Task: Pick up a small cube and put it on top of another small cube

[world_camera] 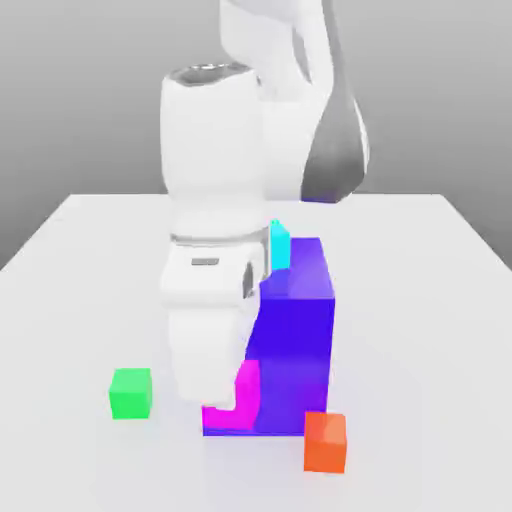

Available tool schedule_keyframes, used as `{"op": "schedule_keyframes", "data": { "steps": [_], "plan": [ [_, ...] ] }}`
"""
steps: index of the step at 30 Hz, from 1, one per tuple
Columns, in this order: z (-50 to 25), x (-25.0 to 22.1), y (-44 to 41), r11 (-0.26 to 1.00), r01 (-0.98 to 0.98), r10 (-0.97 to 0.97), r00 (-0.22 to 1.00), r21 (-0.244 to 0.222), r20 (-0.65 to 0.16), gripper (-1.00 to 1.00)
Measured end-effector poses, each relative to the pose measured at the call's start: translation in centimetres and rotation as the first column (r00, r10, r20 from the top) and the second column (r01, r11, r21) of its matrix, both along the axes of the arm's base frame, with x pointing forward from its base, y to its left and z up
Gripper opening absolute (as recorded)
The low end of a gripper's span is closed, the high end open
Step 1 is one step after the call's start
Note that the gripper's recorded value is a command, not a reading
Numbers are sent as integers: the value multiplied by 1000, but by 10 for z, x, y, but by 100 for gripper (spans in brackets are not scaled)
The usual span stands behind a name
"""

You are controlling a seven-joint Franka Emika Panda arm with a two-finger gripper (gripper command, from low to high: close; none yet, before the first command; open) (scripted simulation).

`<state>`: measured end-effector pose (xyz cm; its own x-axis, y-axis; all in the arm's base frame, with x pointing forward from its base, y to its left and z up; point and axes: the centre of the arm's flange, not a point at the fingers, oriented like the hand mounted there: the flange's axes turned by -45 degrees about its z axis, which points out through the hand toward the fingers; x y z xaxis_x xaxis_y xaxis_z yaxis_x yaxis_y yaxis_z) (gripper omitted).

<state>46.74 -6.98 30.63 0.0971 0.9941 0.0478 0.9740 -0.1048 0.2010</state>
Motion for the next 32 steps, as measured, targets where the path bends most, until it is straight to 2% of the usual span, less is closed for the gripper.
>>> {"op": "schedule_keyframes", "data": {
  "steps": [5, 9, 13, 23, 27, 32],
  "plan": [
    [9, -35, -53, 997, -57, 58, 998, -53, 12, -100],
    [-28, -89, -87, 999, 2, -7, 995, -46, -96, -100],
    [-61, -138, -105, 998, 64, -66, 979, -18, -192, -100],
    [-95, -139, -96, 995, 65, -49, 979, 72, -198, -100],
    [-107, -139, -94, 994, 66, -48, 978, 84, -203, -100],
    [-120, -142, -96, 994, 72, -54, 976, 79, -210, -100]
  ]
}}
